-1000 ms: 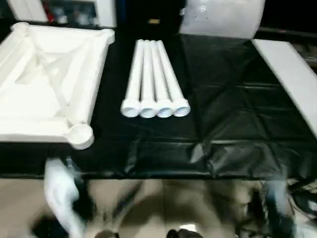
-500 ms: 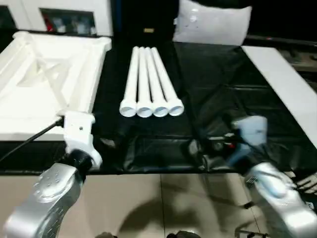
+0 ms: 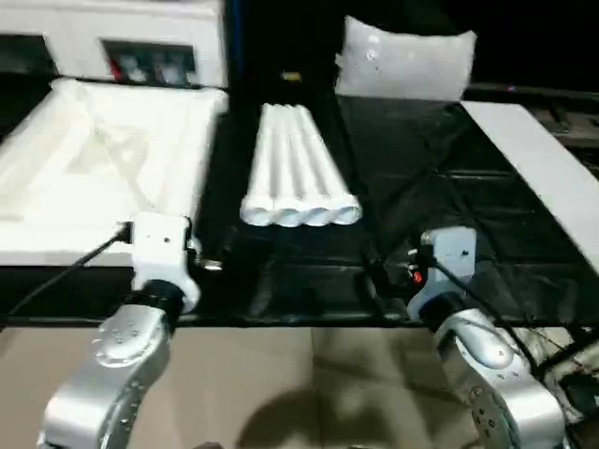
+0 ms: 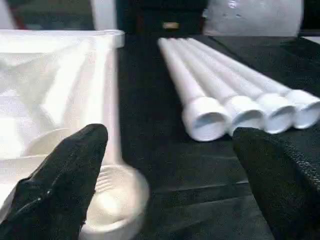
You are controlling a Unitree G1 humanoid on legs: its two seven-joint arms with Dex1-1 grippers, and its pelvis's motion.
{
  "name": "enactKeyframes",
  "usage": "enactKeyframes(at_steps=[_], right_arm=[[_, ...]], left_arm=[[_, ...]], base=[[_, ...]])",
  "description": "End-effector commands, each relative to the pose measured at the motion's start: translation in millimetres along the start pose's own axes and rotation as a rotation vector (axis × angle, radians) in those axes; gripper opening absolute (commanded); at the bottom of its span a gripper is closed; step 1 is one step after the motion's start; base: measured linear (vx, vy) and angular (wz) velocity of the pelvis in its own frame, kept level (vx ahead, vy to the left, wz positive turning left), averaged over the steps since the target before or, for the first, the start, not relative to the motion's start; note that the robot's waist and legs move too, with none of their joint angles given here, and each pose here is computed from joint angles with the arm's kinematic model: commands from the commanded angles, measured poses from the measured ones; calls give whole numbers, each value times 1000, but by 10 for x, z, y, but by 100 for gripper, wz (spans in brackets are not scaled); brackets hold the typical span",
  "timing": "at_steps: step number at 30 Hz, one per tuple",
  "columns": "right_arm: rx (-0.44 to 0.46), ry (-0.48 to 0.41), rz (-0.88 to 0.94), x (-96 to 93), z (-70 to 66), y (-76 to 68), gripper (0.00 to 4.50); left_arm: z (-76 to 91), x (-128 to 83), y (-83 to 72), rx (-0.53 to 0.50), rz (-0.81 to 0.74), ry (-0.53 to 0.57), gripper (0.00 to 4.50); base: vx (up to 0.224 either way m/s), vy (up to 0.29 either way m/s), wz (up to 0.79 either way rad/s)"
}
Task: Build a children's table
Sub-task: Move to table
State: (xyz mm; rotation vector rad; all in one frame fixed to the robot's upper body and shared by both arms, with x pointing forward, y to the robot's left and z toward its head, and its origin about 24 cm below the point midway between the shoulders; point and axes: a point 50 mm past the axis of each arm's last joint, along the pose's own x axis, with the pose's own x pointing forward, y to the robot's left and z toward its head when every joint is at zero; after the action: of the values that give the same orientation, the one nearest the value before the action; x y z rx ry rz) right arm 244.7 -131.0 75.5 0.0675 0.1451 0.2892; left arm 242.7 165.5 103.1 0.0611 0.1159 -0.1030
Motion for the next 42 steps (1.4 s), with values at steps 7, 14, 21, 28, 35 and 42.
enactKeyframes(at_steps=[7, 14, 21, 28, 35, 42], right_arm=[[-52, 14, 2, 40, 3, 2, 450], [-46, 27, 8, 36, -25, 7, 450], [-14, 22, -4, 53, -10, 3, 450], [12, 32, 14, 72, -14, 32, 450], [-10, 33, 33, 73, -26, 66, 450], [-40, 26, 35, 77, -12, 17, 450]], left_arm=[[-43, 8, 9, 0, 34, 18, 447], [-42, 23, -19, 10, 22, 18, 447], [-13, 12, -51, 27, -15, 2, 447], [-5, -9, -63, 37, -28, 1, 447], [-31, -29, -26, 10, -7, 13, 447], [-45, -51, -41, -2, -11, 9, 447]], base=[[-58, 167, 4], [-94, 86, 3], [-43, 199, -9], [31, 68, 12], [-99, 94, 12], [-80, 71, -8]])
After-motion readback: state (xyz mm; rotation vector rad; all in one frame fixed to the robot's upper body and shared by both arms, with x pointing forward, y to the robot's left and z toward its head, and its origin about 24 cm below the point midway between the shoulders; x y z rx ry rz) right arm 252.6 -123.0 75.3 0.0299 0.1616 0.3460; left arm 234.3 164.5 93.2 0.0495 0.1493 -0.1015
